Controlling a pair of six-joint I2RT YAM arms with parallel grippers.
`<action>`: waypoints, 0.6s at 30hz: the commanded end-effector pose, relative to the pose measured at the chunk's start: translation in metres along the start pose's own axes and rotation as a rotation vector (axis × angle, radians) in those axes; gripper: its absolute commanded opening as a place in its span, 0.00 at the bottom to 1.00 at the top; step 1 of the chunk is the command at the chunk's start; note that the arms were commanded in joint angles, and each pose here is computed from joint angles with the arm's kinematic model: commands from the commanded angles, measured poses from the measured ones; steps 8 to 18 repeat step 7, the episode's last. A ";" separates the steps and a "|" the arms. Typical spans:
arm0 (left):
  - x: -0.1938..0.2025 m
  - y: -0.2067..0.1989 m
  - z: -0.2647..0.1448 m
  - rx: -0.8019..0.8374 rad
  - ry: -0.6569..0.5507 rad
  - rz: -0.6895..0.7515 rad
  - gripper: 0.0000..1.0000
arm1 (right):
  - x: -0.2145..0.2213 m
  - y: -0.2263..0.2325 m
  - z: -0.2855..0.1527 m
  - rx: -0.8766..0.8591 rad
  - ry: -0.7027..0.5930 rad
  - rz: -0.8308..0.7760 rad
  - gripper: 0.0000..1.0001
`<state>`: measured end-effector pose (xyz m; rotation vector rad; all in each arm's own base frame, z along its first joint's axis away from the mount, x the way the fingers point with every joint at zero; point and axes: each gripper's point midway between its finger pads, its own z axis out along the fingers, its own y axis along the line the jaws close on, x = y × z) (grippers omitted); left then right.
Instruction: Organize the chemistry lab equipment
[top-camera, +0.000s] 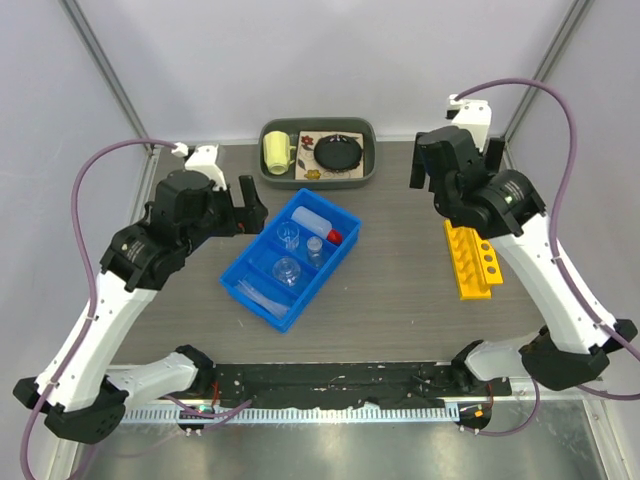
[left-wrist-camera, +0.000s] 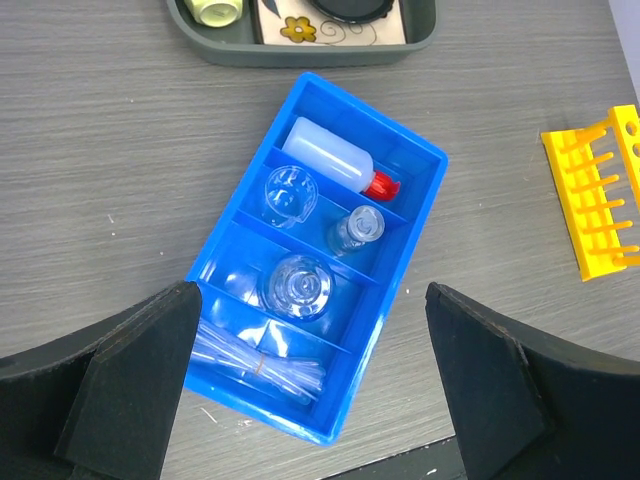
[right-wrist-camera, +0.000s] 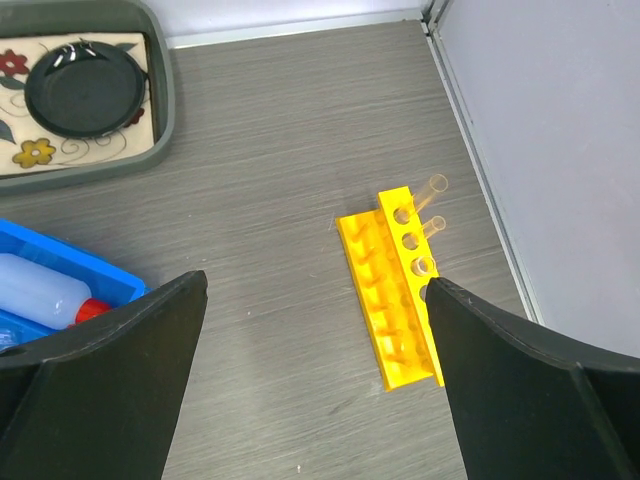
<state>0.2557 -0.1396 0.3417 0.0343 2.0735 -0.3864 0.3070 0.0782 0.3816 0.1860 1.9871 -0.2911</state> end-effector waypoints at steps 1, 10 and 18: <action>-0.020 0.001 -0.014 0.000 -0.067 -0.014 1.00 | -0.020 -0.013 -0.018 -0.027 -0.067 0.090 0.96; -0.015 0.010 -0.019 -0.021 -0.088 -0.010 1.00 | -0.026 0.014 -0.022 -0.179 -0.071 0.108 0.97; -0.015 0.010 -0.019 -0.021 -0.088 -0.010 1.00 | -0.026 0.014 -0.022 -0.179 -0.071 0.108 0.97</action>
